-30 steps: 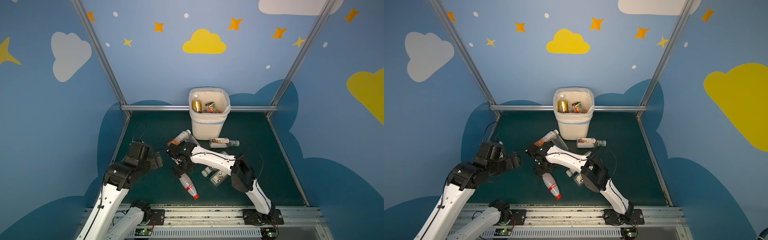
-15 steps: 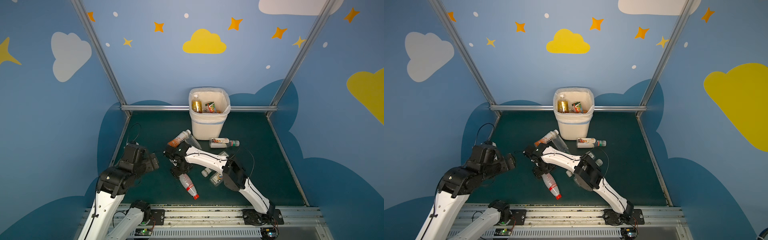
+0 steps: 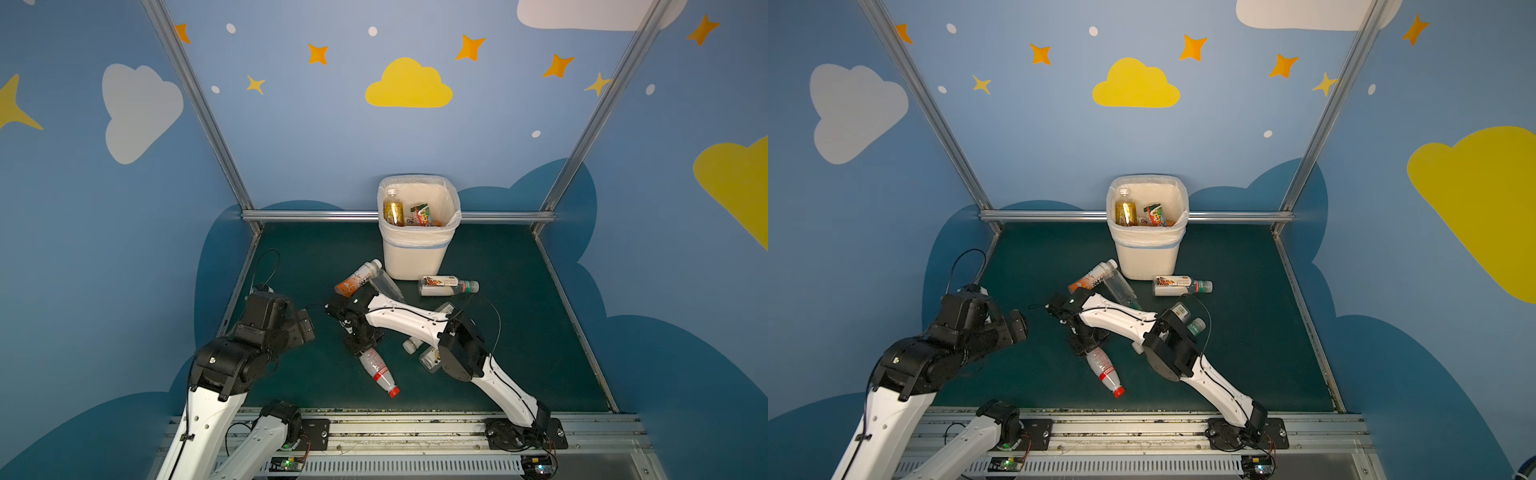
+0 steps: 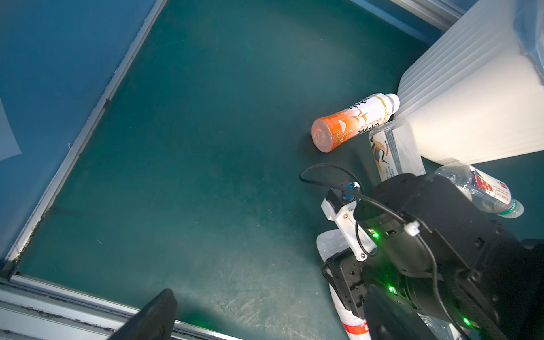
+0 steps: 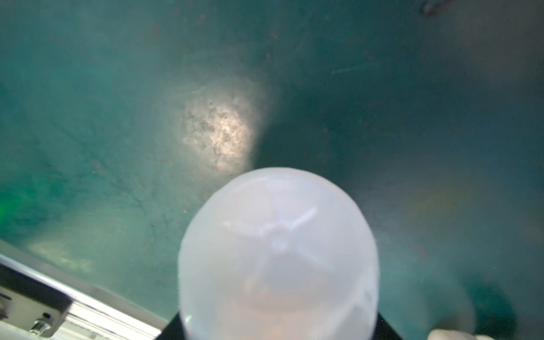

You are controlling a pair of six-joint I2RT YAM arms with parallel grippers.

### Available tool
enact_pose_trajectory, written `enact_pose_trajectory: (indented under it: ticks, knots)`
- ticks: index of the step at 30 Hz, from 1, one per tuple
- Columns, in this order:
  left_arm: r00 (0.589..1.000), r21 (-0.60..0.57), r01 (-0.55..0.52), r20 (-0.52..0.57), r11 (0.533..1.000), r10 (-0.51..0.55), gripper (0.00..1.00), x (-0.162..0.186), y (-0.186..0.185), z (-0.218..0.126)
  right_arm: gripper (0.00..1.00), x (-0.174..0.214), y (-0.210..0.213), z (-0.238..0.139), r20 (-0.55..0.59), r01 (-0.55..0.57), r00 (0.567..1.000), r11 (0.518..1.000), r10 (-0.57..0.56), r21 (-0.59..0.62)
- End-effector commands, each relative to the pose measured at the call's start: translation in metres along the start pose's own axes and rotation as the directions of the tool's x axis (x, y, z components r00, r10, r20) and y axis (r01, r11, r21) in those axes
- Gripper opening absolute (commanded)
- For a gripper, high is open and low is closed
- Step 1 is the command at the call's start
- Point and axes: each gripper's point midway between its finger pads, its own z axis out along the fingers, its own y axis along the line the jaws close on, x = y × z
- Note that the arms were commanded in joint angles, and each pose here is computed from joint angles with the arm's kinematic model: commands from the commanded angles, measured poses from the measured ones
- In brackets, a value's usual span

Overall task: Throw the plastic bottles in the bin
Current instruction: 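Lift the white red-capped bottle with the right gripper and drop it into the bin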

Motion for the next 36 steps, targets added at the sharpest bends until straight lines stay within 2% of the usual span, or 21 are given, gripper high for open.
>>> enact_pose_trajectory:
  ticks: [1,4,7,10,12,15,17,20,22,23,24,25,27,28,29,30,32,34,36]
  knots:
    - [1.000,-0.006,-0.011,0.020,1.000,0.012,1.00,-0.006,0.001,-0.004,0.50,-0.009,-0.006,-0.041,0.097,-0.011,0.995,1.000,0.009,0.022]
    - [1.000,0.008,-0.015,0.012,1.000,0.015,1.00,-0.008,-0.004,-0.001,0.50,-0.016,-0.012,-0.078,0.191,-0.021,0.982,0.999,0.015,0.031]
    - [1.000,0.018,-0.015,0.004,1.000,0.015,1.00,-0.008,-0.009,0.002,0.50,-0.025,-0.019,-0.133,0.340,-0.031,0.940,0.998,0.014,0.047]
    - [1.000,0.029,-0.014,0.001,0.999,0.014,1.00,-0.010,-0.013,0.004,0.50,-0.032,-0.033,-0.205,0.532,-0.049,0.847,0.995,-0.006,0.089]
    - [1.000,0.036,-0.014,0.003,0.999,0.014,1.00,-0.012,-0.015,0.005,0.51,-0.034,-0.042,-0.255,0.651,-0.054,0.758,0.991,-0.042,0.126]
    - [1.000,0.043,-0.013,0.008,0.999,0.013,1.00,-0.015,-0.017,0.004,0.52,-0.032,-0.044,-0.333,0.813,-0.019,0.559,0.978,-0.161,0.206]
    - [1.000,0.045,-0.015,0.011,0.999,0.014,1.00,-0.017,-0.019,0.004,0.52,-0.027,-0.043,-0.391,0.898,-0.024,0.369,0.964,-0.239,0.266]
    - [1.000,0.047,-0.014,0.017,0.999,0.013,1.00,-0.019,-0.020,0.004,0.52,-0.015,-0.053,-0.467,0.944,-0.098,0.124,0.942,-0.307,0.320]
    - [1.000,0.047,-0.014,0.019,0.999,0.013,1.00,-0.020,-0.021,0.005,0.51,-0.012,-0.065,-0.504,0.929,-0.165,-0.009,0.917,-0.369,0.363]
    - [1.000,0.048,-0.012,0.021,0.999,0.011,1.00,-0.021,-0.021,0.005,0.51,-0.014,-0.075,-0.518,0.916,-0.196,-0.061,0.904,-0.397,0.379]
    - [1.000,0.049,-0.013,0.019,0.999,0.012,1.00,-0.021,-0.022,0.006,0.51,-0.020,-0.088,-0.525,0.911,-0.223,-0.094,0.900,-0.401,0.374]
    - [1.000,0.051,-0.013,0.017,0.999,0.013,1.00,-0.022,-0.024,0.008,0.50,-0.031,-0.112,-0.527,0.917,-0.253,-0.099,0.901,-0.387,0.353]
    - [1.000,0.056,-0.016,0.006,0.998,0.015,1.00,-0.022,-0.027,0.011,0.51,-0.063,-0.168,-0.512,0.937,-0.301,-0.056,0.900,-0.346,0.314]
    - [1.000,0.059,-0.014,-0.002,0.998,0.014,1.00,-0.022,-0.028,0.013,0.56,-0.080,-0.200,-0.500,0.948,-0.342,-0.012,0.892,-0.319,0.296]
    - [1.000,0.062,-0.014,-0.009,0.998,0.015,1.00,-0.021,-0.030,0.014,0.70,-0.095,-0.229,-0.488,0.951,-0.393,0.031,0.871,-0.308,0.295]
    - [1.000,0.065,-0.012,-0.015,0.998,0.013,1.00,-0.021,-0.031,0.014,0.79,-0.105,-0.248,-0.477,0.953,-0.419,0.067,0.858,-0.296,0.296]
    - [1.000,0.063,-0.008,-0.021,0.998,0.009,1.00,-0.020,-0.031,0.015,0.91,-0.117,-0.274,-0.457,0.958,-0.446,0.121,0.848,-0.259,0.285]
    - [1.000,0.058,-0.001,-0.025,0.998,0.003,1.00,-0.018,-0.029,0.015,0.93,-0.116,-0.282,-0.449,0.966,-0.447,0.148,0.857,-0.212,0.256]
    - [1.000,0.051,0.002,-0.031,0.999,0.000,1.00,-0.015,-0.026,0.015,0.93,-0.101,-0.280,-0.454,0.976,-0.455,0.131,0.864,-0.172,0.213]
